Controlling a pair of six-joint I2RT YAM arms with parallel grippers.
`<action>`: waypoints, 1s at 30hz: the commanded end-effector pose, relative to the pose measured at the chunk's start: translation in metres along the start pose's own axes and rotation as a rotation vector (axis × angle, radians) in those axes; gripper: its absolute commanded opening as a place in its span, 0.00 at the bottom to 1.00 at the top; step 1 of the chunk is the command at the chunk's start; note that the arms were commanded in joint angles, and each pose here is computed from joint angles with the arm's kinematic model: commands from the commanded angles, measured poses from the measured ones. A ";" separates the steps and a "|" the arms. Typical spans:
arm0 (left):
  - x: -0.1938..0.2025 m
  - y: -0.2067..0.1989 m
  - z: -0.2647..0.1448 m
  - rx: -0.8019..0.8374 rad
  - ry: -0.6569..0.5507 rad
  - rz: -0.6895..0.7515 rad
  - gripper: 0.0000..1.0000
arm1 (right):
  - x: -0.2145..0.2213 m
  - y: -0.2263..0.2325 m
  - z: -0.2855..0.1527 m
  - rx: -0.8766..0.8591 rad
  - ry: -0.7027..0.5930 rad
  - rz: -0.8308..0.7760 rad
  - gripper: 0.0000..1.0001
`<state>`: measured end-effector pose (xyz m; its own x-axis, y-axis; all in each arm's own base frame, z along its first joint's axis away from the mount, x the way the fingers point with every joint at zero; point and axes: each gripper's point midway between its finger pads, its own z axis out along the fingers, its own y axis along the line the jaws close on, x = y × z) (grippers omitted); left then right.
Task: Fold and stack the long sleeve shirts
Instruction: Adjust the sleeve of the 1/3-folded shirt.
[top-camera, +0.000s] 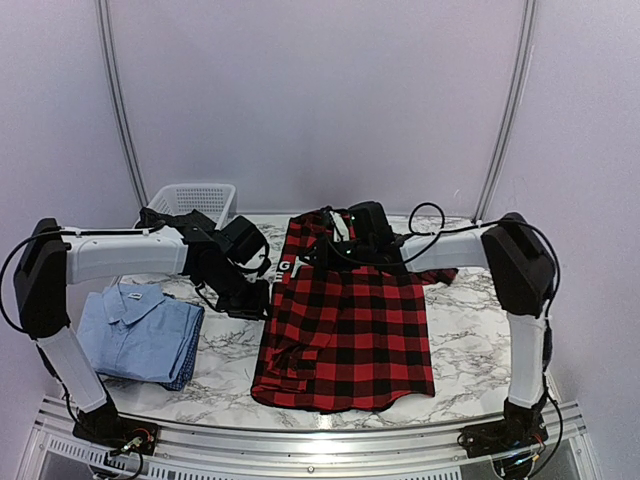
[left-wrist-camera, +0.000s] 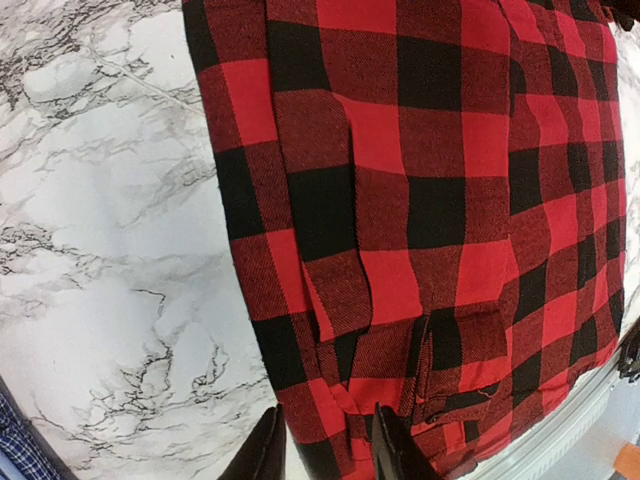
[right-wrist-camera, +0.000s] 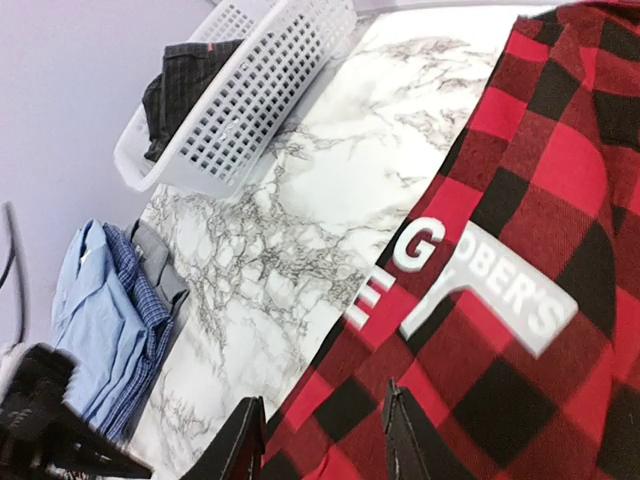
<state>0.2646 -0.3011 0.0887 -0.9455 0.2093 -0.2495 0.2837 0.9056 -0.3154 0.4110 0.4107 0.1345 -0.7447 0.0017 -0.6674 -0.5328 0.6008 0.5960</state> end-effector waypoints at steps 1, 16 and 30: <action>-0.020 -0.009 -0.008 0.073 -0.108 -0.018 0.31 | -0.027 -0.011 0.032 -0.080 -0.083 0.038 0.36; -0.015 -0.041 0.029 0.245 -0.057 0.065 0.22 | -0.087 -0.123 0.085 -0.007 -0.267 0.269 0.33; 0.019 -0.030 0.076 0.246 0.071 0.018 0.18 | -0.094 -0.159 0.097 0.093 -0.240 0.278 0.32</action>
<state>0.2598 -0.3521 0.0426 -0.9392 0.2500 -0.2355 0.3384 0.7907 -0.5102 0.5942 0.4003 0.0548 -0.7501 0.3562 -0.5573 -0.2808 0.5914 0.7559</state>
